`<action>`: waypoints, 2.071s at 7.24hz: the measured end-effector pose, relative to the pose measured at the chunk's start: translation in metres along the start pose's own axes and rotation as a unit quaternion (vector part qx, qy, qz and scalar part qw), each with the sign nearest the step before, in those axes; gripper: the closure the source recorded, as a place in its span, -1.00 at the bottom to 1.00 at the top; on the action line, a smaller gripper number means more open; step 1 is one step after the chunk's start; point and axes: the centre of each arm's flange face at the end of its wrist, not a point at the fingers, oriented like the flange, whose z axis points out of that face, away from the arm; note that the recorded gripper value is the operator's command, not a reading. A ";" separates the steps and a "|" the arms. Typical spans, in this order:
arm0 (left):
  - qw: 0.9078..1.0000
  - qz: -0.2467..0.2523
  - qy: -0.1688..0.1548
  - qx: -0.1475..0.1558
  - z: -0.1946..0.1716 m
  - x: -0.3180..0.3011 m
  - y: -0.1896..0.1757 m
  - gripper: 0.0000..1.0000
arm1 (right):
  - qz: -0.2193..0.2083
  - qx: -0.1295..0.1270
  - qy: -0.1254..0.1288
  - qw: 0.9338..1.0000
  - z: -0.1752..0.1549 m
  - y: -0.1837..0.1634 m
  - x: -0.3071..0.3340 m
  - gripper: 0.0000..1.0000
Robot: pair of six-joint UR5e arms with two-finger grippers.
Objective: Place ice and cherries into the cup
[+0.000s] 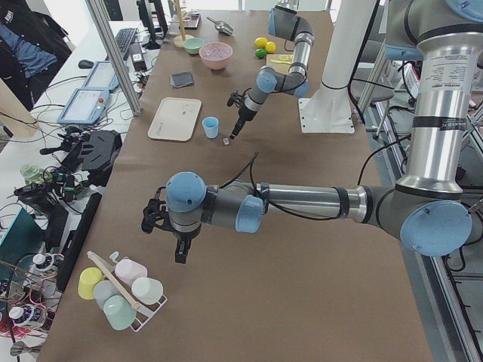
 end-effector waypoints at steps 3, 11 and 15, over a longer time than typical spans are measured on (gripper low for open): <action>1.000 0.000 0.000 0.000 0.000 0.000 0.000 -0.96 | -0.041 0.048 -0.005 0.998 0.001 0.002 -0.017 -0.85; 1.000 0.000 0.000 0.000 0.000 0.000 -0.001 -0.96 | -0.189 0.052 0.022 0.980 0.017 0.017 -0.012 0.02; 1.000 -0.001 0.000 -0.002 0.002 -0.002 0.001 -0.96 | -0.226 0.067 0.031 0.971 0.023 0.015 -0.010 -0.34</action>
